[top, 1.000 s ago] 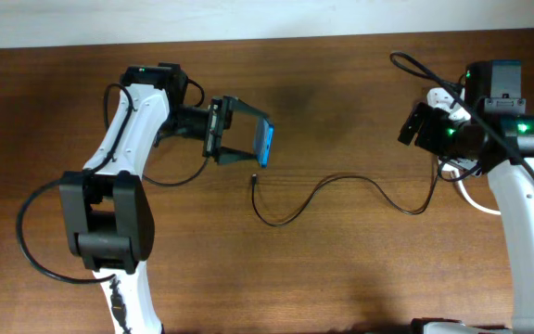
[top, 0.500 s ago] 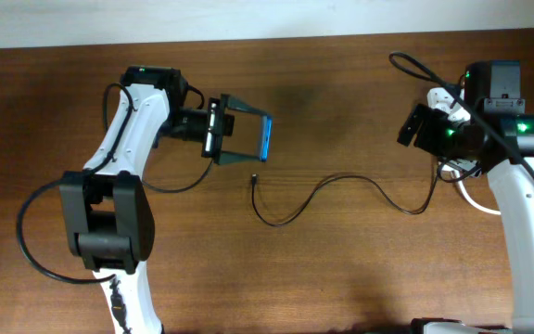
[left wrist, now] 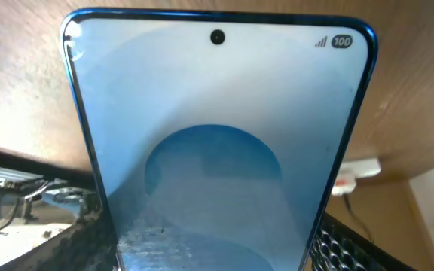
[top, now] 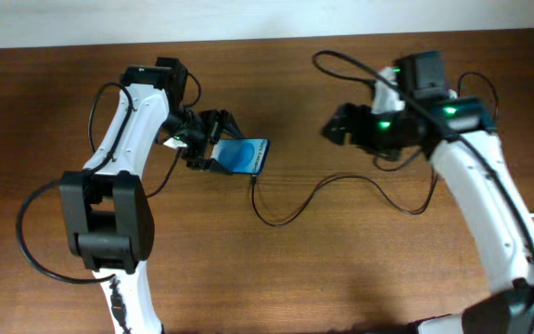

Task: Plug charger to phone and switch on socket
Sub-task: 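Move the right gripper to the phone and grasp its side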

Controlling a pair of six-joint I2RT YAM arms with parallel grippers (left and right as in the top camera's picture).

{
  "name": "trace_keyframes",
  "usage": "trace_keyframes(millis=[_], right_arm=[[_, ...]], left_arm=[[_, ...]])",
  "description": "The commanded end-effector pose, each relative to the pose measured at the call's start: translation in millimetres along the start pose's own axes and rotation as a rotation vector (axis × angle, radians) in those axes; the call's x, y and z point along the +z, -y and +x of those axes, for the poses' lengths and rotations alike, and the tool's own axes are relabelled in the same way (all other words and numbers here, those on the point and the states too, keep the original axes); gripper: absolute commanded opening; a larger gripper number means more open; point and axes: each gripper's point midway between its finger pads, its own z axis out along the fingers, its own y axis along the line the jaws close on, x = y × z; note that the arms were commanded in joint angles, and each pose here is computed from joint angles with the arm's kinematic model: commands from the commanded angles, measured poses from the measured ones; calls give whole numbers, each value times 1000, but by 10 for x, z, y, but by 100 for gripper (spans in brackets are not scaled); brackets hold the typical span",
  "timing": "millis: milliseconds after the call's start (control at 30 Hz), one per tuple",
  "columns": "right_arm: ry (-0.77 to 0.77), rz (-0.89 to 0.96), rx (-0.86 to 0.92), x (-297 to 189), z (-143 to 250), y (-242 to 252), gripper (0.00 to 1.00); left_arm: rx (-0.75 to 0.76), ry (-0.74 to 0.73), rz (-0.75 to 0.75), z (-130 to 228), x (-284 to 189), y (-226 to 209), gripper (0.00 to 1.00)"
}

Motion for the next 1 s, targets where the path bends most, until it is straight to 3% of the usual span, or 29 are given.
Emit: trace_keyframes(millis=[0, 333, 700, 967], right_arm=[[-64, -141, 30, 209, 48, -345, 86], [-185, -260, 1, 894, 207, -744, 80], [-264, -251, 39, 1473, 526, -1009, 52], [-229, -156, 155, 1652, 562, -962, 41]], left_arm=[[-71, 73, 18, -109, -57, 66, 0], [-98, 117, 16, -186, -65, 62, 0], [-98, 116, 15, -183, -63, 61, 0], [-98, 112, 16, -176, -63, 62, 0]])
